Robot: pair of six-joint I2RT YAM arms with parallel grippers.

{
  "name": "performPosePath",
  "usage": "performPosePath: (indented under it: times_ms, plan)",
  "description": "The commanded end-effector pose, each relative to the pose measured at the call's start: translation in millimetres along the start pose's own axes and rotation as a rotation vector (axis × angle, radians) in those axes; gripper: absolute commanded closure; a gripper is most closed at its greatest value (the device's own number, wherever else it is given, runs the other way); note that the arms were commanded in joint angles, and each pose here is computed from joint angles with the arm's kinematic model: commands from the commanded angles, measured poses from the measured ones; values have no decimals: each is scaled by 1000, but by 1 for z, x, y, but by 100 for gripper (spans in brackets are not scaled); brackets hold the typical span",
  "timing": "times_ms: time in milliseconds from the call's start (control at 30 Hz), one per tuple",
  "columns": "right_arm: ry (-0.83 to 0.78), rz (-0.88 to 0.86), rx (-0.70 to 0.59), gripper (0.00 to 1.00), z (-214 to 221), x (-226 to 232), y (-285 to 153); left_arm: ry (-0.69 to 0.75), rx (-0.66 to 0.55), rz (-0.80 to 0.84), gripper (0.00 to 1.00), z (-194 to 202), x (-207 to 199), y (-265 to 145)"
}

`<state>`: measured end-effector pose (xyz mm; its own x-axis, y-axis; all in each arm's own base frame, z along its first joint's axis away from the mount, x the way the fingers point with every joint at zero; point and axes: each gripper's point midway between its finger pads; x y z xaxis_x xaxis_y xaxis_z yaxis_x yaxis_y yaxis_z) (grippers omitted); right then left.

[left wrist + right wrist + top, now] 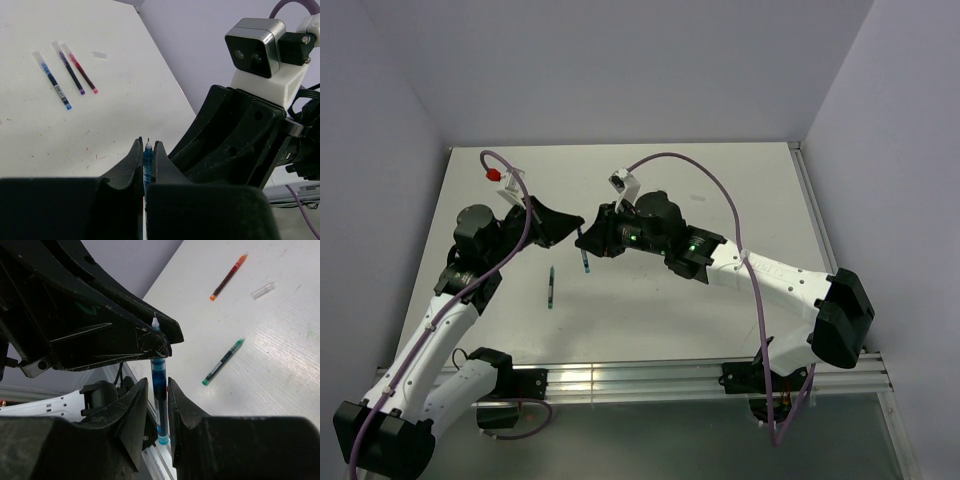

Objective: Insert the pens into the pen caps

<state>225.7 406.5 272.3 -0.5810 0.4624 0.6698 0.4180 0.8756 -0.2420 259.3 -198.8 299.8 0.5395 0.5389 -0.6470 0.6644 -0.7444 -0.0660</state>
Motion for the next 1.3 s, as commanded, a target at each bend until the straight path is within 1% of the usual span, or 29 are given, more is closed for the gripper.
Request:
performPosePath:
  times_ms: [0, 567, 1267]
  plan:
    - [-35, -29, -25, 70, -8, 11, 1, 34, -58, 32, 100, -20, -15, -2]
    - [-38, 20, 23, 71, 17, -9, 11, 26, -56, 34, 100, -22, -15, 0]
    - [-41, 31, 42, 76, 30, -13, 8, 16, -48, 29, 100, -19, -10, 4]
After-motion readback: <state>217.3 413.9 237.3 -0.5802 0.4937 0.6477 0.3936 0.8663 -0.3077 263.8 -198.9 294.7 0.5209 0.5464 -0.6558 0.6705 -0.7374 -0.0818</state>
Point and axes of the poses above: each gripper's point midway between its finger pads, its own y axis out along the fingers, its own x axis along the line the jaws close on, z = x × y, and after that the axes turned 3 degrees about y, right-handed
